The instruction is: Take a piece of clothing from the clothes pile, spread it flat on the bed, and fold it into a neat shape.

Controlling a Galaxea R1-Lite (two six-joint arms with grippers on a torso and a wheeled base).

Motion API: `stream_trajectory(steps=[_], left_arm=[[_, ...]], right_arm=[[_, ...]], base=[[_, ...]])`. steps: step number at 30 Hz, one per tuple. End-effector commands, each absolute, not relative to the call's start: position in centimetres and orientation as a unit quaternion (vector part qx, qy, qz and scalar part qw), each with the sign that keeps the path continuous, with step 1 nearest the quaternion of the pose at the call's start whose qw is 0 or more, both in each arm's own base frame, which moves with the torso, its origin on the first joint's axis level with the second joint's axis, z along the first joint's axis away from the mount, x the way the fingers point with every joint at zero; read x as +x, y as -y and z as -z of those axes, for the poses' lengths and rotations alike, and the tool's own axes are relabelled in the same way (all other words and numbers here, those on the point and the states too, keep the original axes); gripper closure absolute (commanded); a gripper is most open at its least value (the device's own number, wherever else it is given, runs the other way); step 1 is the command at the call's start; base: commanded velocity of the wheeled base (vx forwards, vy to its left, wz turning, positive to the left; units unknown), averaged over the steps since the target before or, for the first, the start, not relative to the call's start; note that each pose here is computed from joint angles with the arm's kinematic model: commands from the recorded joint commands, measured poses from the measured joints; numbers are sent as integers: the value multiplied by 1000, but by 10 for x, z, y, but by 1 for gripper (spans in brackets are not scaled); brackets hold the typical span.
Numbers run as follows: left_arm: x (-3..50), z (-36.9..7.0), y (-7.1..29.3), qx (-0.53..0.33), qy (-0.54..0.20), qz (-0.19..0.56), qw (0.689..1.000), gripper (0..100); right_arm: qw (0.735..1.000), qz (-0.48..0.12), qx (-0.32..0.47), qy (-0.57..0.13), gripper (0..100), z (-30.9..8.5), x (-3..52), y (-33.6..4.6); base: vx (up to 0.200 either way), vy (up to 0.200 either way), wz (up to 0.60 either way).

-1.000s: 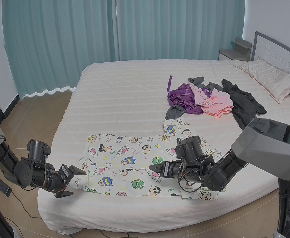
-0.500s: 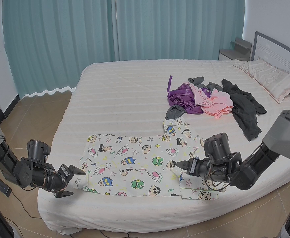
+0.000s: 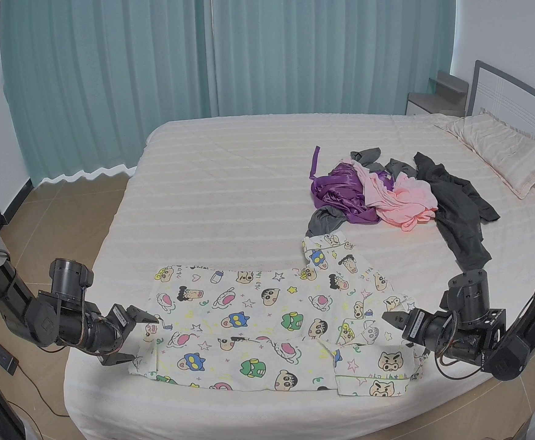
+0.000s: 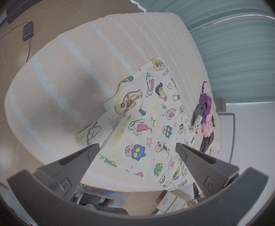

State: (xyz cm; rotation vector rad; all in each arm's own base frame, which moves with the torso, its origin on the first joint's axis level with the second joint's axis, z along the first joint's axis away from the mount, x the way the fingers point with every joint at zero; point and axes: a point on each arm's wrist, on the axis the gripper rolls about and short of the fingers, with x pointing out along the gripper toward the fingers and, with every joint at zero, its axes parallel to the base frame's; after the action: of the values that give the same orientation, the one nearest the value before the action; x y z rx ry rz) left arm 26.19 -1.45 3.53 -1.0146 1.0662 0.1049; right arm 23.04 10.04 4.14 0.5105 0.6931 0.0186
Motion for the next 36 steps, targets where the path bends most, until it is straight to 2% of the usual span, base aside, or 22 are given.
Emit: stream_trajectory(steps=[1,3,6,7,11,15,19,25,28,36], left_arm=[[257,-33,18,-452,-495,-42,741,0],[251,-31,24,-430,-508,-27,746,0],[237,-24,29,-358,-527,9,771,0],[231,-21,33,-306,-530,18,791,0],[220,-11,57,-189,-525,-37,829,0],[218,6,72,-124,-523,-70,840,0],[211,45,86,-46,-503,-117,855,0],[202,50,84,-42,-471,-100,876,0],[199,54,84,-21,-478,-96,873,0],[196,54,79,16,-457,-145,877,0]], right_arm=[[905,5,246,-347,0,-34,221,-93],[905,4,246,-346,0,-34,220,-92],[906,0,245,-344,0,-36,219,-93],[907,-2,243,-344,0,-36,218,-94],[906,-4,238,-349,0,-35,214,-94],[907,-6,238,-348,0,-35,214,-95],[908,-11,238,-345,0,-35,212,-96],[908,-16,239,-343,0,-34,211,-97],[908,-17,238,-343,0,-34,210,-97],[908,-21,237,-344,0,-34,209,-99]], base=[[0,0,0],[0,0,0],[0,0,0],[0,0,0],[0,0,0],[0,0,0],[0,0,0],[0,0,0],[0,0,0],[0,0,0]])
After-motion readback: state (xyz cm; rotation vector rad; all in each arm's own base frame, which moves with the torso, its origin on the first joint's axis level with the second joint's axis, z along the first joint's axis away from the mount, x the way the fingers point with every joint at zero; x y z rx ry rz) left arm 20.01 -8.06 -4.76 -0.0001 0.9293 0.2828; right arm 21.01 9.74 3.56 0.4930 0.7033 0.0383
